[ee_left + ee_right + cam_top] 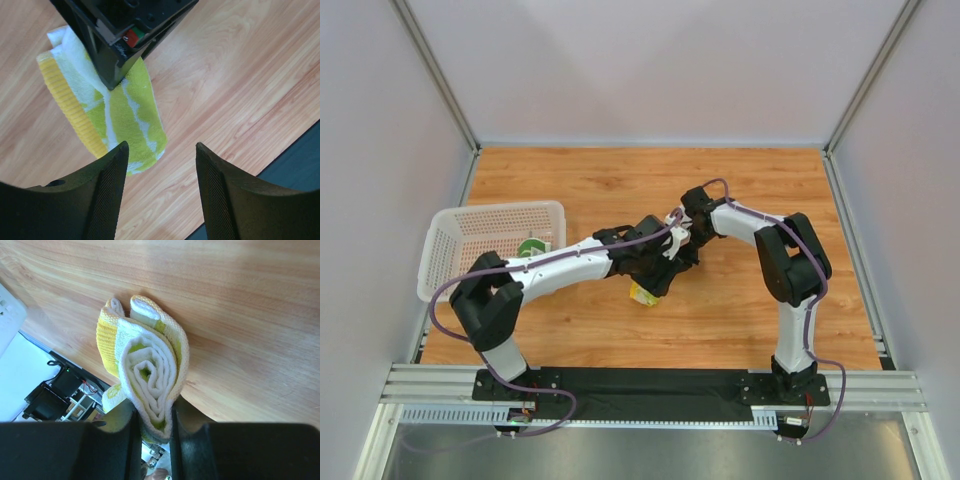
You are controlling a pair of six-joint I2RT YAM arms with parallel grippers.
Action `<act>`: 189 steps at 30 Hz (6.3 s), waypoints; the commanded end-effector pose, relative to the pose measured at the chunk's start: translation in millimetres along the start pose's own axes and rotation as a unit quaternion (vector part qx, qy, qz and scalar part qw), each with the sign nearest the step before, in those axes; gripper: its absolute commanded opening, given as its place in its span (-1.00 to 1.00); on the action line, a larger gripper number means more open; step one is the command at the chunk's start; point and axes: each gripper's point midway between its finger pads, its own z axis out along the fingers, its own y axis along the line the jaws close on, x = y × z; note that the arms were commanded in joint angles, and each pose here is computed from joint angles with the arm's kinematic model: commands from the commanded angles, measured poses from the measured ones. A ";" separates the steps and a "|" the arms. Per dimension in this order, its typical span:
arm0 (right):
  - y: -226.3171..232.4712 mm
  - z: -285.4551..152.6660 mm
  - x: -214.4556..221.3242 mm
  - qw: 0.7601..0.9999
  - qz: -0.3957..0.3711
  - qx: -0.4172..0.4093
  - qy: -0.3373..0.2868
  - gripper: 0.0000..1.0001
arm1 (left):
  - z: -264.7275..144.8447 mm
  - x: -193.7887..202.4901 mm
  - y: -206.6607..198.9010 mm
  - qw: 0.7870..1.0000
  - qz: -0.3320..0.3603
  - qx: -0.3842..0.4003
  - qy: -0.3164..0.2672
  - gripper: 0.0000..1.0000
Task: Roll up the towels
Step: Roll the towel, then place the rolled towel into the container
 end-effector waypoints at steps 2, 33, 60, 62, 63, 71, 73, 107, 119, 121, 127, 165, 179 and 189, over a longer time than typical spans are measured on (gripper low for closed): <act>5.7 -1.2 -2.4 1.000 -0.005 0.001 -0.001 -0.97 | 11.9 3.2 -1.1 1.000 0.008 -0.012 0.016 0.25; 9.9 0.8 6.4 1.000 0.002 -0.004 0.021 -0.98 | 54.0 85.6 53.5 0.971 0.025 -0.198 0.129 -0.13; -77.7 -60.3 -54.4 0.991 0.113 0.046 -0.049 -0.08 | 40.2 65.4 2.3 0.990 -0.072 0.048 0.115 -1.00; -79.9 -69.8 -61.7 0.990 0.119 0.042 -0.063 -0.06 | 37.3 61.4 -0.9 0.986 -0.096 0.080 0.114 -1.00; -80.4 -72.5 -63.0 0.989 0.121 0.042 -0.068 -0.05 | 37.3 60.5 -1.2 0.983 -0.109 0.090 0.114 -1.00; -40.5 -87.7 -67.5 0.985 0.084 -0.090 -0.122 0.09 | 35.0 60.0 9.2 0.958 -0.213 0.149 0.123 -1.00; -31.3 -88.0 -56.5 0.982 0.065 -0.128 -0.124 0.13 | 35.9 64.8 13.2 0.949 -0.241 0.158 0.128 -1.00; 9.9 30.3 19.2 0.977 -0.045 -0.193 -0.086 0.17 | 47.5 129.2 57.8 0.838 -0.470 0.161 0.225 -1.00; 23.9 52.5 26.5 0.974 -0.061 -0.209 -0.062 -0.51 | 53.8 118.5 60.8 0.827 -0.485 0.181 0.218 -1.00; 27.4 51.6 23.6 0.972 -0.066 -0.214 -0.066 -0.75 | 52.1 116.8 61.8 0.832 -0.480 0.179 0.214 -0.99; 53.0 34.6 12.5 0.964 -0.094 -0.235 -0.083 -0.95 | 32.5 92.6 68.8 0.871 -0.431 0.164 0.171 -0.50; 220.6 -198.3 81.4 0.787 -0.243 -0.568 0.002 -0.99 | -155.8 -64.7 50.5 0.947 -0.235 0.164 -0.148 -0.19; 193.5 -161.8 73.9 0.857 -0.287 -0.425 -0.047 -0.99 | -179.1 -62.0 42.2 0.946 -0.231 0.160 -0.159 0.38; 197.9 -159.1 77.4 0.855 -0.293 -0.425 -0.045 -0.99 | -183.6 -66.8 30.7 0.941 -0.223 0.199 -0.161 -0.04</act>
